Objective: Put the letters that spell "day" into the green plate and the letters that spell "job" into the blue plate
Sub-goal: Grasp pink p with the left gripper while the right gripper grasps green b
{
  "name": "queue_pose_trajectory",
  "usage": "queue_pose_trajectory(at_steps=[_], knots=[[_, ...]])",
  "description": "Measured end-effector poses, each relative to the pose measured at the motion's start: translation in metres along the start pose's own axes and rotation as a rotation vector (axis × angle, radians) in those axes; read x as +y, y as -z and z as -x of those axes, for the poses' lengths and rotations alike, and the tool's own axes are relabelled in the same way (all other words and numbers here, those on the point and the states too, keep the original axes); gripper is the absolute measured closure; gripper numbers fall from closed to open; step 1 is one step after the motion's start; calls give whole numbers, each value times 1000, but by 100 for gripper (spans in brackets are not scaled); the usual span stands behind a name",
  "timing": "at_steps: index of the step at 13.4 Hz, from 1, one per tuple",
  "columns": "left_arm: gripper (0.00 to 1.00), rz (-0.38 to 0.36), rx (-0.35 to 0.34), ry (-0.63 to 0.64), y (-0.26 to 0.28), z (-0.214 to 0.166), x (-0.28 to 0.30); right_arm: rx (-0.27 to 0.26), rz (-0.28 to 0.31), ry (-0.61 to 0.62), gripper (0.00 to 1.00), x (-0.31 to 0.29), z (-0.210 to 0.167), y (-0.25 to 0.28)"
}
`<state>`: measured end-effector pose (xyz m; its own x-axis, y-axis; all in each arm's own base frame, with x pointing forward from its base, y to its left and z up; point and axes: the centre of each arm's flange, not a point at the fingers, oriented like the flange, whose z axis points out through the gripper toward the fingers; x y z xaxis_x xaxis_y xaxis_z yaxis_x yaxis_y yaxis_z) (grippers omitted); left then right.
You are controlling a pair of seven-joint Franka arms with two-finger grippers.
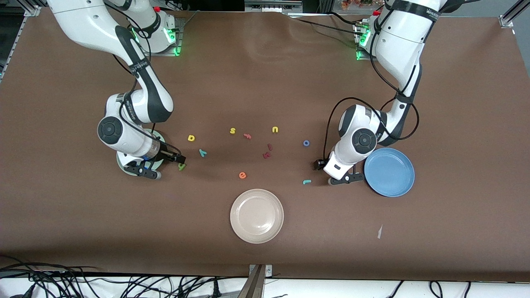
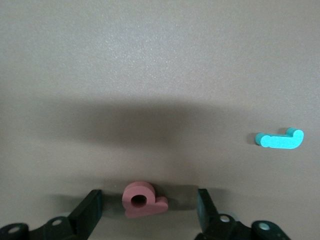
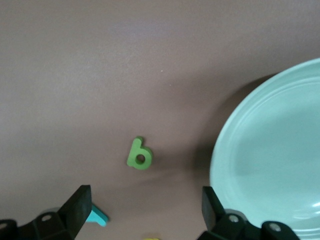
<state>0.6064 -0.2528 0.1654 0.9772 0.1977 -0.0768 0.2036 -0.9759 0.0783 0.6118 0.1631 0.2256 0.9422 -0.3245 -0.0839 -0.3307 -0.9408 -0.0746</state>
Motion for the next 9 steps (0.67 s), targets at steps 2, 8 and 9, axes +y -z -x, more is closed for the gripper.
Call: queue_pose_trajectory(at_steps=[2,8,9], knots=[[26,0,1,1,0,0,-1,13,12,-22,3,-13,-2,-5],[61,4,6,-3,5,1,2,33,78,-19,4,-21,-6,-34],[61,4,6,-3,5,1,2,35,79,-20,4,-20,-7,-37]])
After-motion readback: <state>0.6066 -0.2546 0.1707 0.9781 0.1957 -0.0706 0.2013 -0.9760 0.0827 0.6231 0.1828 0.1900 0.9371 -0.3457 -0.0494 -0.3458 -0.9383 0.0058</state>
